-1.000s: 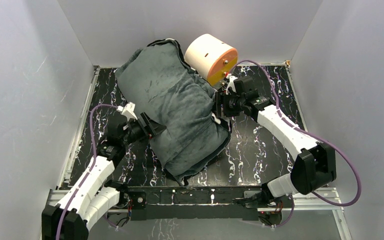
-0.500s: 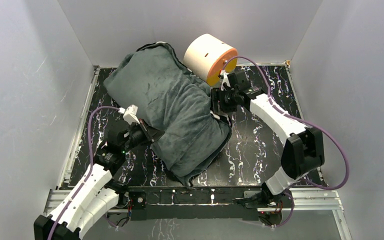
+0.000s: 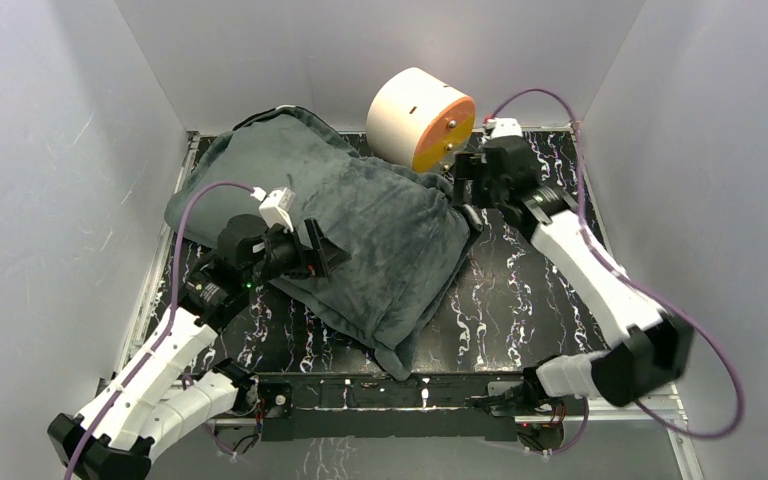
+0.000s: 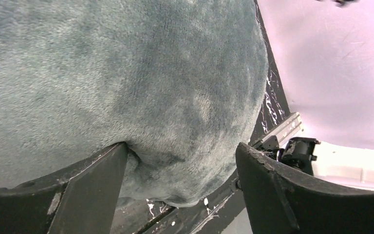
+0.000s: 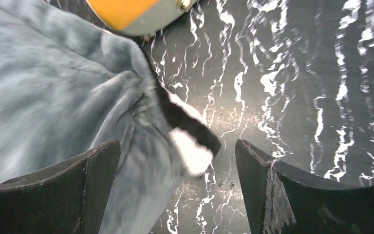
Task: Remove the pillowcase from the pillow
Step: Turn over the pillow at the center of the board, then remove the pillow from the pillowcase.
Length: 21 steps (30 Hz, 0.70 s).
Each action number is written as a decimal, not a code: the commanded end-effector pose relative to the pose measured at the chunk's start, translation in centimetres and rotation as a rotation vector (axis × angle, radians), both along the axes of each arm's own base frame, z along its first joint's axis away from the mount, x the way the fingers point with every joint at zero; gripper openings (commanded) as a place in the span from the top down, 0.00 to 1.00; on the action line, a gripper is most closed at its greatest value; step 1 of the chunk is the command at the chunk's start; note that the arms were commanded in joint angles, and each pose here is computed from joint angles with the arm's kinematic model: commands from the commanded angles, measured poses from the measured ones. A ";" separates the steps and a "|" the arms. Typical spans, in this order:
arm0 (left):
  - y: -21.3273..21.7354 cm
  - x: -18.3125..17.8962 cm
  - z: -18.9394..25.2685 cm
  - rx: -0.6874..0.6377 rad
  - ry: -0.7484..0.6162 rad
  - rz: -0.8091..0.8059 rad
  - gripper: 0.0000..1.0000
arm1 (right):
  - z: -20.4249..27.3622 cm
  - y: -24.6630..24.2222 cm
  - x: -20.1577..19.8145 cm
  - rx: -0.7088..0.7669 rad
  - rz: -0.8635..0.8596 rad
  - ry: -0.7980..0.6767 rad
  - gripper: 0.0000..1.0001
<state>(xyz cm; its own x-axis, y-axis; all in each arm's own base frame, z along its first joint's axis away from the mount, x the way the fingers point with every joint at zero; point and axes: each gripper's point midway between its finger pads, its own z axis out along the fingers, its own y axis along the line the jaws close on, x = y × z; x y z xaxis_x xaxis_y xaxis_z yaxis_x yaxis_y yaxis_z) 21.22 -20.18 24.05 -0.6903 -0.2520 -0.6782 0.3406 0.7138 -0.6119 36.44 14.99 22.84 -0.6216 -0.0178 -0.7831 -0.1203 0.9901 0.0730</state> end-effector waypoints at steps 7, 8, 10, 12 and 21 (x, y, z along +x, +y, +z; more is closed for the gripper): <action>0.0 -0.1 1.5 0.103 -0.027 -0.082 0.10 | 2.1 5.0 -9.4 0.485 0.245 0.007 0.08; 0.0 0.0 1.7 0.125 -0.023 -0.090 0.10 | 1.4 5.9 -10.2 0.545 0.266 0.049 0.08; -0.1 0.4 2.0 0.163 -0.025 -0.108 0.12 | 0.6 7.2 -11.4 0.655 0.288 0.112 0.08; -0.4 0.8 2.5 0.188 -0.042 -0.117 0.12 | 0.0 8.3 -12.0 0.744 0.302 0.154 0.10; -4.5 -0.1 1.4 0.475 -0.087 -0.218 0.14 | -5.4 8.0 -11.6 0.722 0.171 0.303 0.41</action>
<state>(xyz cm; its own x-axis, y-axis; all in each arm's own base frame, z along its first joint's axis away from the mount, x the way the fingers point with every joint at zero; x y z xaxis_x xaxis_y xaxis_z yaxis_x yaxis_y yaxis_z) 21.83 -24.04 25.88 -0.6782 0.0849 -0.7299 0.5017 0.7793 -0.3755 24.37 22.23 16.50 -0.8487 0.2808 -0.4483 -0.1455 0.6908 0.7083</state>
